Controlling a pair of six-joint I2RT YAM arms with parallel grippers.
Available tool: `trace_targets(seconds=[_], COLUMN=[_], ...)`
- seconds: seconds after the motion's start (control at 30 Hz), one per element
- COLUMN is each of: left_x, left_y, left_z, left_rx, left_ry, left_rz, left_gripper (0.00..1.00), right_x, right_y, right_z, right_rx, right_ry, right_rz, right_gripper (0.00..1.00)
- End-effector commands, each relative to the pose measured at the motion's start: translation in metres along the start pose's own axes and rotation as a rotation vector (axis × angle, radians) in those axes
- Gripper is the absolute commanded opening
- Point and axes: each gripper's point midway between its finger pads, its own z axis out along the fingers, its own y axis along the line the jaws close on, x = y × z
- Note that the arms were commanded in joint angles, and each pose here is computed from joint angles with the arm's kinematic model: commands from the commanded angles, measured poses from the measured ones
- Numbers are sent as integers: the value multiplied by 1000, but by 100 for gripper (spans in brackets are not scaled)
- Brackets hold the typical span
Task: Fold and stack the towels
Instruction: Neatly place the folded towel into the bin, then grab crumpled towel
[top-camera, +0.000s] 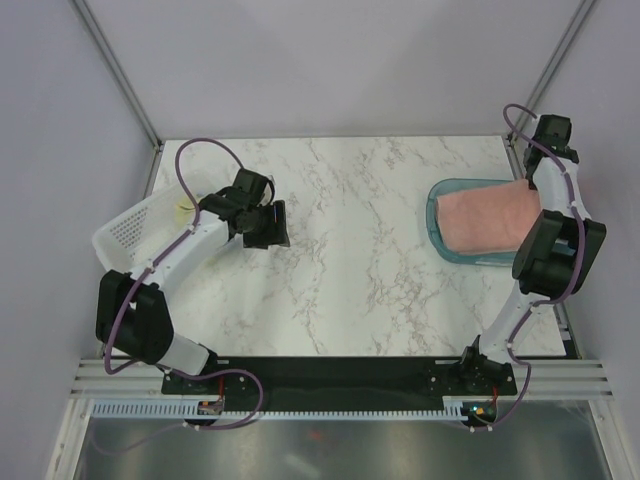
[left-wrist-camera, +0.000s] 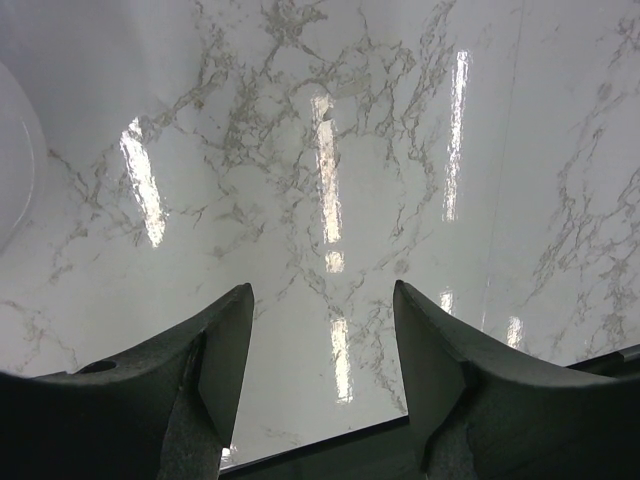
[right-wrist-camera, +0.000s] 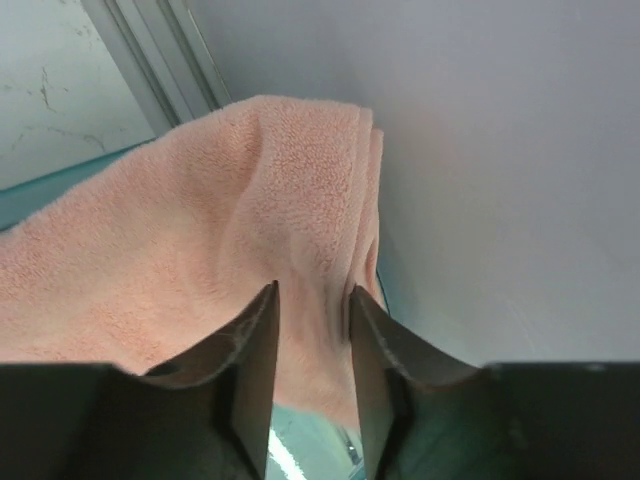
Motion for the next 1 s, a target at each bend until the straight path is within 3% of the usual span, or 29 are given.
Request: trace_targets(seconds=[0.0, 0.17, 0.33, 0.4, 0.43, 0.47, 0.6, 0.63, 0.7, 0.83, 0.97], left_x=[-14, -21, -33, -46, -51, -63, -97, -103, -107, -100, -81], left_y=[-8, -10, -15, -13, -11, -7, 32, 52, 80, 141, 169], left_z=[-9, -22, -39, -55, -61, -71, -114, -121, -128, -117, -94], left_rx=[30, 33, 46, 28, 14, -24, -216, -272, -354, -469, -533], left_ry=[-34, -79, -144, -214, -241, -295, -483, -507, -529, -457, -362], left_rz=[32, 19, 14, 10, 7, 4, -82, -131, -187, -330, -381], left_gripper=[66, 66, 66, 65, 65, 64, 64, 64, 65, 66, 67], right_x=[-41, -72, -90, -96, -92, -93, -80, -61, -55, -23, -21], right_y=[-13, -13, 18, 47, 60, 74, 154, 173, 194, 222, 222], right_z=[-21, -69, -114, -141, -148, -164, -233, -236, -278, -315, -347], right_rx=[11, -9, -154, -292, -329, -393, -704, -760, -925, -1098, -1171], right_ry=[-106, -209, -301, -342, -343, -357, -375, -330, -385, -363, -439], right_rz=[66, 116, 192, 225, 212, 233, 273, 276, 292, 359, 339], right_gripper=[43, 60, 66, 78, 91, 94, 97, 97, 98, 98, 98])
